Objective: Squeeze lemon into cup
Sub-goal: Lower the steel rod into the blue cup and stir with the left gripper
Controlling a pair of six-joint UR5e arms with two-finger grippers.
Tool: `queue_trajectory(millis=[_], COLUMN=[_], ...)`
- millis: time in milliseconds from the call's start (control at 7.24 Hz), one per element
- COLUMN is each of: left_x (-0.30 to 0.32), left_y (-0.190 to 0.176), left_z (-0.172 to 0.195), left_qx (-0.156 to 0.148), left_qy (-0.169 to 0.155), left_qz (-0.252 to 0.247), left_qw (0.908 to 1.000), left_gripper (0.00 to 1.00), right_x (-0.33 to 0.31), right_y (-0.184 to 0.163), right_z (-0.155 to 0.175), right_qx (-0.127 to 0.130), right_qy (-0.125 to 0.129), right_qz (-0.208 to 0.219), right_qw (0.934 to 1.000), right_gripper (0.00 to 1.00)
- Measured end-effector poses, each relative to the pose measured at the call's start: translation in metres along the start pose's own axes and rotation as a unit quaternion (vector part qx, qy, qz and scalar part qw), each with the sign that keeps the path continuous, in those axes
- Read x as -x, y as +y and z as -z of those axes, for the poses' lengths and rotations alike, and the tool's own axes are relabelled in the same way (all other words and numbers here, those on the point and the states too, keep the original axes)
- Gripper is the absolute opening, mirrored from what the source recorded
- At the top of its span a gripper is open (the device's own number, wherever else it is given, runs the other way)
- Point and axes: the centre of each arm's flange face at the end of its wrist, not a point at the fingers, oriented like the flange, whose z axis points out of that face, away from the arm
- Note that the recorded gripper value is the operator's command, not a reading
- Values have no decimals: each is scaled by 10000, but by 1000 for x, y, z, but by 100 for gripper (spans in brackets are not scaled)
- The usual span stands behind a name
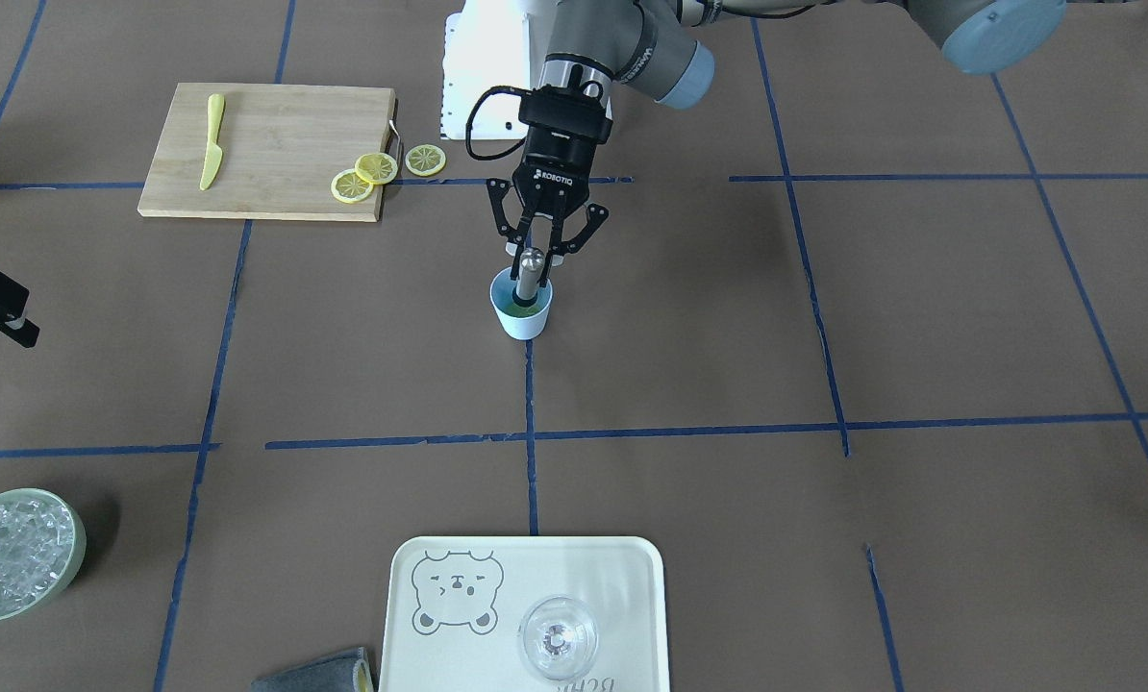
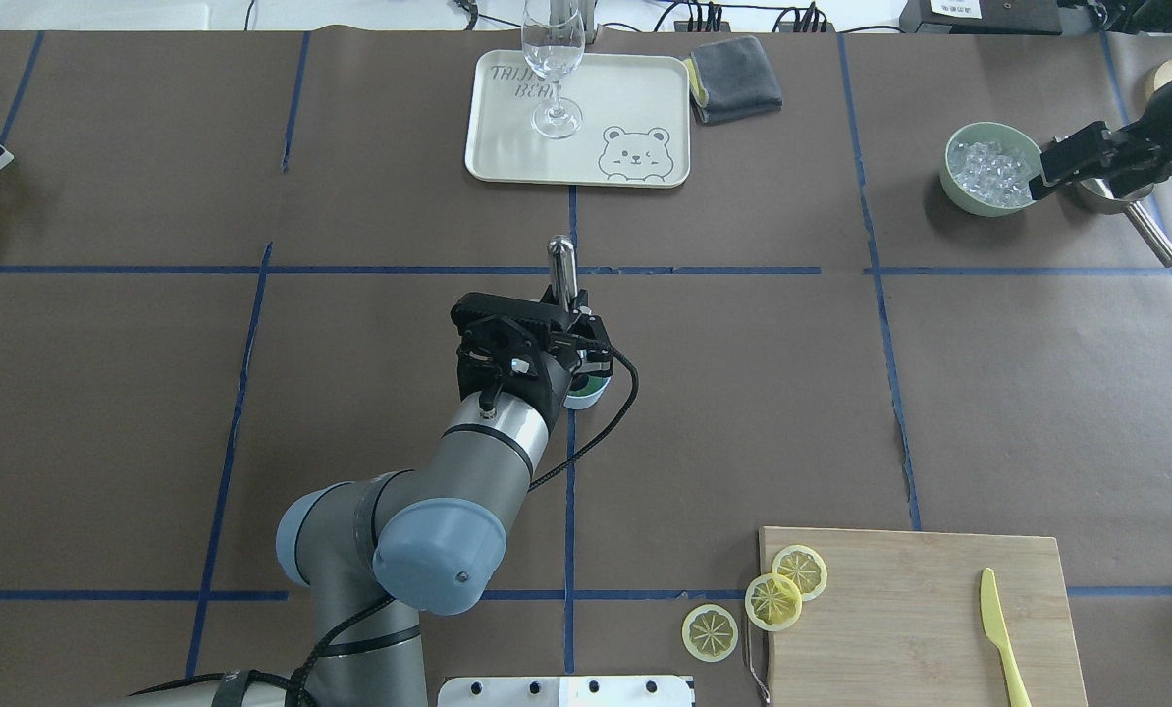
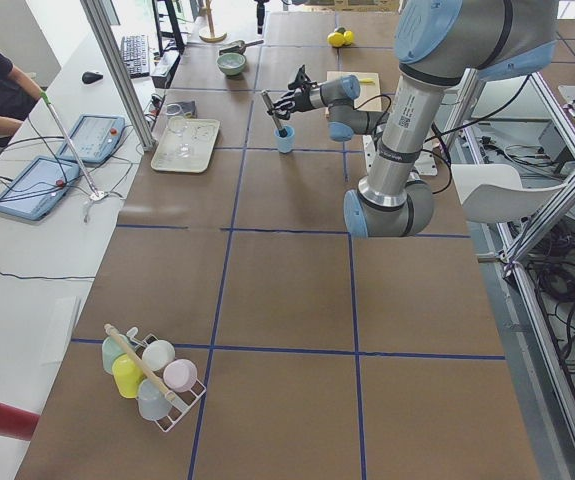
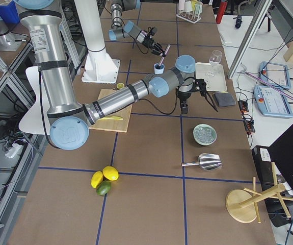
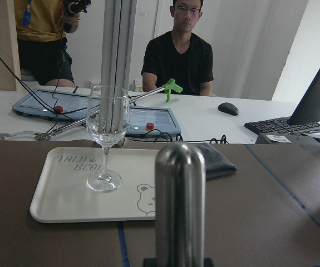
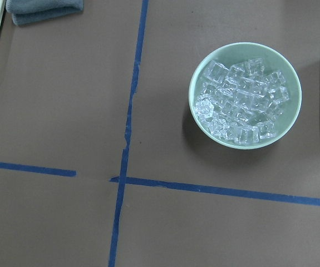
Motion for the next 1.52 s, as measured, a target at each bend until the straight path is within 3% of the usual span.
queue_trajectory(millis=[414,690,1381,1519], left_x=[0,-2,4,15], left_y=[14,4,-96,-104], left_z=[-4,3,48,46], left_qx=[40,3,-547,-526], left_qy=[16,108,487,497], left_qz=[-34,-10,-10,-37], left_qw=[10000,9999,9973,9974], left_gripper=[0,0,0,0], right_x=[-1,-1,0,0], right_y=[0,-1,-3,-3], right_z=[0,0,5,5], right_qx=[4,-1,-53,-57], right_qy=[1,8,-3,-2], right_qz=[0,-7,7,8], right_qw=[10000,10000,10000,10000], right_gripper=[100,100,100,100])
